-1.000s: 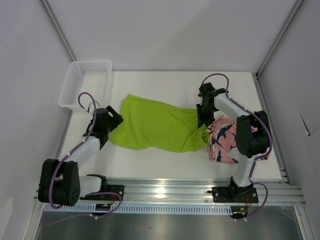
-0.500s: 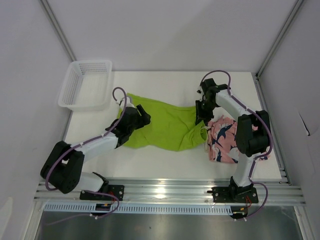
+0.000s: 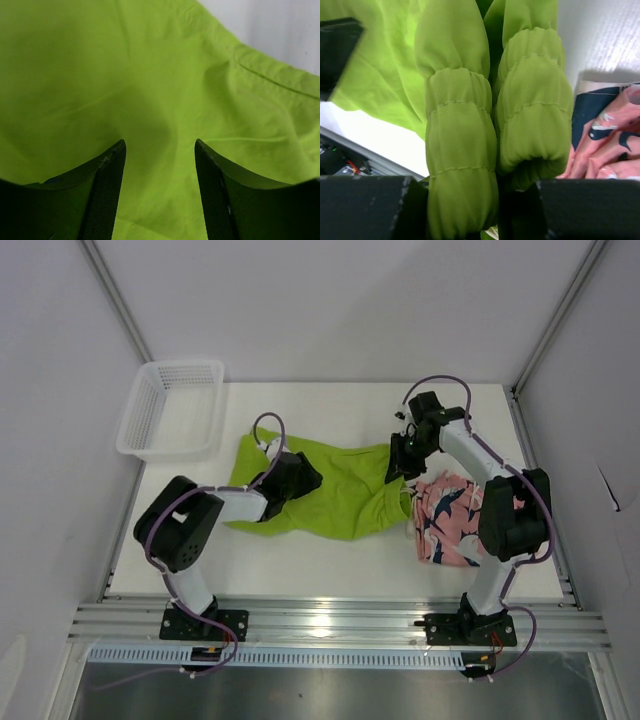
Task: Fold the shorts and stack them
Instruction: Fold the shorts
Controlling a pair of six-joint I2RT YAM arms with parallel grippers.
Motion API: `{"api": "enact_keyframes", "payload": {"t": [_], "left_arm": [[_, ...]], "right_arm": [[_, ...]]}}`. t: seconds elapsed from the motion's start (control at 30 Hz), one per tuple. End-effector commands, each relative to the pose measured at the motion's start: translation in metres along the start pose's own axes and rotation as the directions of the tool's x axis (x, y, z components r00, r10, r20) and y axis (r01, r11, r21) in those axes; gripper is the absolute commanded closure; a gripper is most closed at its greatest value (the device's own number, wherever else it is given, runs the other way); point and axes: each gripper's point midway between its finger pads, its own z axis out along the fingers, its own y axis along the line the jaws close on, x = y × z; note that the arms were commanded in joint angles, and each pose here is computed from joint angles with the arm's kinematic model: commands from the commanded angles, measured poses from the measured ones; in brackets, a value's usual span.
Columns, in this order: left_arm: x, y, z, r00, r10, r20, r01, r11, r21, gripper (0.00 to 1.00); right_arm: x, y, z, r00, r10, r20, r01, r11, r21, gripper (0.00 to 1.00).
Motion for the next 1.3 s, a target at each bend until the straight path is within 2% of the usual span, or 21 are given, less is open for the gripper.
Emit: {"api": "enact_keyframes", "payload": {"t": [0.0, 0.1, 0.27, 0.4, 0.43, 0.47, 0.6, 0.8, 0.93, 1.07, 1.17, 1.2, 1.27], "left_arm": [[-0.007, -0.017, 0.006, 0.991, -0.089, 0.102, 0.081, 0.993, 0.081, 0.39], [-0.012, -0.033, 0.007, 0.980, -0.103, 0.169, 0.079, 0.986, 0.145, 0.39], [0.008, -0.034, 0.023, 0.979, -0.121, 0.162, 0.100, 0.986, 0.134, 0.38], [0.023, -0.026, 0.027, 0.977, -0.119, 0.176, 0.099, 0.988, 0.120, 0.39], [0.026, -0.026, 0.024, 0.974, -0.123, 0.191, 0.098, 0.986, 0.134, 0.46], [0.027, -0.027, 0.023, 0.972, -0.115, 0.205, 0.085, 0.986, 0.147, 0.46], [0.032, -0.028, 0.014, 0.964, -0.120, 0.239, 0.085, 0.985, 0.153, 0.42], [0.044, -0.046, 0.012, 0.968, -0.089, 0.234, 0.049, 0.984, 0.174, 0.40], [0.052, -0.059, 0.008, 0.971, -0.070, 0.229, 0.026, 0.981, 0.190, 0.37], [0.029, -0.070, -0.010, 0.966, -0.035, 0.254, -0.013, 0.982, 0.188, 0.29], [-0.005, -0.072, -0.033, 0.956, -0.003, 0.293, -0.044, 0.987, 0.154, 0.20], [-0.011, -0.062, -0.036, 0.959, 0.028, 0.281, -0.062, 0.992, 0.113, 0.17], [-0.036, -0.066, -0.056, 0.953, 0.014, 0.303, -0.055, 0.990, 0.128, 0.14]], "right_arm": [[-0.010, 0.025, -0.019, 0.997, -0.007, 0.073, 0.015, 0.994, -0.105, 1.00], [-0.008, 0.030, -0.018, 0.997, -0.009, 0.072, 0.018, 0.992, -0.129, 1.00], [-0.006, 0.040, -0.018, 0.998, 0.001, 0.068, 0.012, 0.981, -0.194, 1.00], [-0.015, 0.061, -0.032, 0.996, 0.022, 0.084, 0.005, 0.951, -0.310, 1.00], [-0.017, 0.066, -0.037, 0.996, 0.028, 0.089, 0.003, 0.942, -0.335, 1.00], [-0.023, 0.074, -0.045, 0.994, 0.042, 0.103, -0.002, 0.932, -0.362, 1.00], [-0.031, 0.103, -0.069, 0.992, 0.091, 0.088, -0.037, 0.875, -0.483, 1.00], [-0.035, 0.132, -0.086, 0.990, 0.144, -0.001, -0.115, 0.788, -0.605, 1.00], [-0.042, 0.130, -0.091, 0.988, 0.152, 0.030, -0.104, 0.797, -0.596, 1.00], [-0.042, 0.115, -0.094, 0.987, 0.160, 0.030, -0.117, 0.825, -0.552, 1.00], [-0.042, 0.103, -0.093, 0.987, 0.157, 0.036, -0.116, 0.846, -0.520, 1.00], [-0.041, 0.101, -0.094, 0.987, 0.155, 0.040, -0.113, 0.851, -0.512, 1.00], [-0.041, 0.097, -0.094, 0.988, 0.148, 0.047, -0.106, 0.865, -0.490, 1.00]]}}
